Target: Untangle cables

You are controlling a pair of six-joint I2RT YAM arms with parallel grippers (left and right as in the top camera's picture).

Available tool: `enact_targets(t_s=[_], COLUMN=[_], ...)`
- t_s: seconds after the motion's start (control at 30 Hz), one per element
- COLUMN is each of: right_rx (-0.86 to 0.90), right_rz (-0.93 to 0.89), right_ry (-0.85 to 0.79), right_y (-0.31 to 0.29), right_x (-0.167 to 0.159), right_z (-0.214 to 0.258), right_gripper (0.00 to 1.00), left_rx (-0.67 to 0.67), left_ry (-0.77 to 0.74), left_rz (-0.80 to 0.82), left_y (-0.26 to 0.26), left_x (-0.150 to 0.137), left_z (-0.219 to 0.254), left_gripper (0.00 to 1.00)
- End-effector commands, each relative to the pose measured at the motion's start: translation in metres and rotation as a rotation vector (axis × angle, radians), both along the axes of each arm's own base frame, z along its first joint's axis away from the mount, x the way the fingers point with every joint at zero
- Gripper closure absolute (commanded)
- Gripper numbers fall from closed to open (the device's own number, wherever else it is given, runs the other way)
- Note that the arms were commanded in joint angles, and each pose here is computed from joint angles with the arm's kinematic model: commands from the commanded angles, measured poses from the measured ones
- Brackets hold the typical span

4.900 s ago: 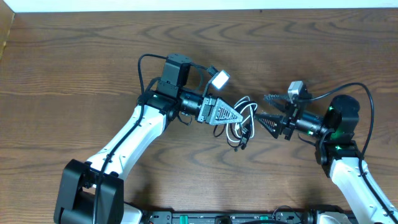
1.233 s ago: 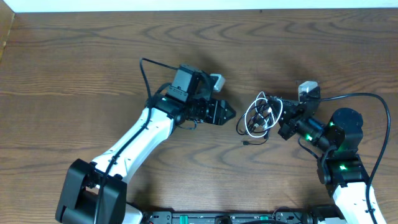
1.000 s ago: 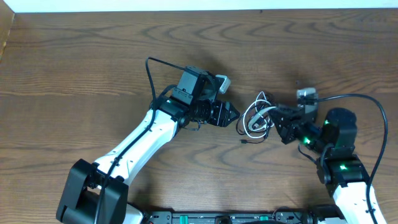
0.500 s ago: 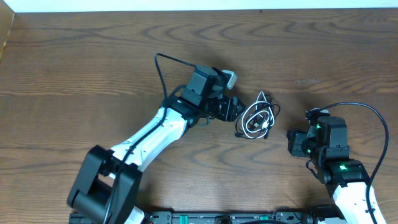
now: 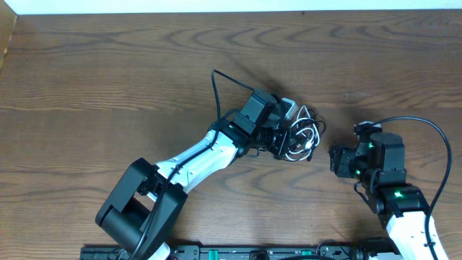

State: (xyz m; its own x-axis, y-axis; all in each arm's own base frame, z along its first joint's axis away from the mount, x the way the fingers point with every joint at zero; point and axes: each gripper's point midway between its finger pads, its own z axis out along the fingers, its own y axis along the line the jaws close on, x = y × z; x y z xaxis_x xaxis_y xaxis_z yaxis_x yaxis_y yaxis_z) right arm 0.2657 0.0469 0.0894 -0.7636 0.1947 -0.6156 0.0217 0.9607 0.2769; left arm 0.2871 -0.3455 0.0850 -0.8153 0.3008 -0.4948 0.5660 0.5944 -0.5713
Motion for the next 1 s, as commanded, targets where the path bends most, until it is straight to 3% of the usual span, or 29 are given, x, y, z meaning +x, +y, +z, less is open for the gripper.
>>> enact_targets(t_s=[0.0,0.17,0.47,0.57,0.63,0.77,0.87,0.97], right_rx=[0.068,0.143,0.19,0.246,0.246,0.16,0.059,-0.057], right_rz=[0.06,0.133,0.176,0.231,0.223,0.132,0.041,-0.049], right_ry=[-0.026,-0.079,-0.096,-0.082,-0.054,0.044,0.111,0.148], right_y=[0.016,0.033,0.044,0.056,0.056,0.037,0.015,-0.01], right_x=[0.002,0.007,0.017,0.018,0.02,0.02,0.014,0.009], right_z=[0.009,0.022,0.023,0.02,0.011,-0.02,-0.038,-0.048], right_gripper=[0.4,0.38,0.42,0.51,0.69,0.93,0.95,0.86], left_rx=[-0.13,-0.363,-0.529,-0.546,-0.558,-0.575,-0.563,-0.463], left_ry=[0.047,0.215,0.243,0.229,0.222,0.197,0.175,0.178], left_rz=[-0.061,-0.144,-0.318,-0.325,-0.345,-0.352,-0.296,-0.162], left_y=[-0.007,-0.009,-0.016,-0.016,-0.015,-0.007,0.01,0.037], left_x=[-0.006,-0.022,-0.046,-0.047,-0.051,-0.047,-0.027,-0.003], left_z=[0.027,0.082,0.13,0.139,0.145,0.153,0.146,0.115], left_gripper=[0.92,0.93,0.92,0.93,0.93,0.93,0.93,0.92])
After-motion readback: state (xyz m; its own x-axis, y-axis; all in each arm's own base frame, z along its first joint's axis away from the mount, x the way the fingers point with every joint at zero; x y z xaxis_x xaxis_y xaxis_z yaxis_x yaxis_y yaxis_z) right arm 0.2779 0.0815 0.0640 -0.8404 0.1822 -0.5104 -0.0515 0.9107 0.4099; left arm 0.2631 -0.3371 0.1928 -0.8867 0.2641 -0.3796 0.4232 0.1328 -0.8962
